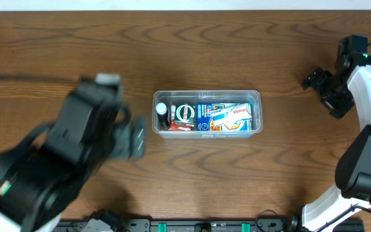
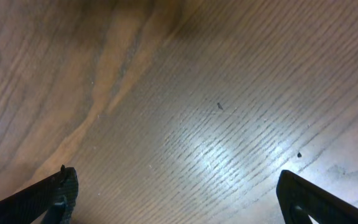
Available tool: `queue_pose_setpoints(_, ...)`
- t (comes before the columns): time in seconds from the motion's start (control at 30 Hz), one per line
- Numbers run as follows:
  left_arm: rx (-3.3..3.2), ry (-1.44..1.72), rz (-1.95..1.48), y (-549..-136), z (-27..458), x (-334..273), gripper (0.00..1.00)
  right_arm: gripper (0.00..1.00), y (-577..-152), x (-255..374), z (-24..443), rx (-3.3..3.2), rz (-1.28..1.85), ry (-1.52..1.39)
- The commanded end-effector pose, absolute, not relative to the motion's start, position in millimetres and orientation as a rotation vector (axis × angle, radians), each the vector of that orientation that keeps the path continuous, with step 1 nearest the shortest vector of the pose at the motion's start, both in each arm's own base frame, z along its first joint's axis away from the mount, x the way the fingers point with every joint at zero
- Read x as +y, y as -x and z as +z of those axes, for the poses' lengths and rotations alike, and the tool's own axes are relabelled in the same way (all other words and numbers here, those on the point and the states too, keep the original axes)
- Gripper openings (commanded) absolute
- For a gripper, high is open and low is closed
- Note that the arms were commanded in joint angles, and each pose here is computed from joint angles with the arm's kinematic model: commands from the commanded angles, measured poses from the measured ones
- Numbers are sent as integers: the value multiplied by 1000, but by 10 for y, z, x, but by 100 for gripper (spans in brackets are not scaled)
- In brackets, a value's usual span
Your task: Pack container
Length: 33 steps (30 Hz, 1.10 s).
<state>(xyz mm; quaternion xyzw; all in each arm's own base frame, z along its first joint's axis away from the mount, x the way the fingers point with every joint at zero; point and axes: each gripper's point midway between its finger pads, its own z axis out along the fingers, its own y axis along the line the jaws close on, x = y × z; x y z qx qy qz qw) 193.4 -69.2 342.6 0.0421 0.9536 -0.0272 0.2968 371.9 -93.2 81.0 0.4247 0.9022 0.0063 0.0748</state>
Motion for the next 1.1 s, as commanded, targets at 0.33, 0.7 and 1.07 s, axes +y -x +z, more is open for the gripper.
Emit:
queue_pose_setpoints(0.33,2305,48,-13,-1508,3430,-93,98,99,-3736,-945,808,2712,12,-1260)
queue_pose_setpoints(0.7,1765,450,89,-2173,3144,489,98,99,-3737,-946,809,2711,12,-1261)
queue_pose_setpoints(1.07,1557,433,6,-2382,2595,504,98,99,-3742,-948,809,2709,12,-1259)
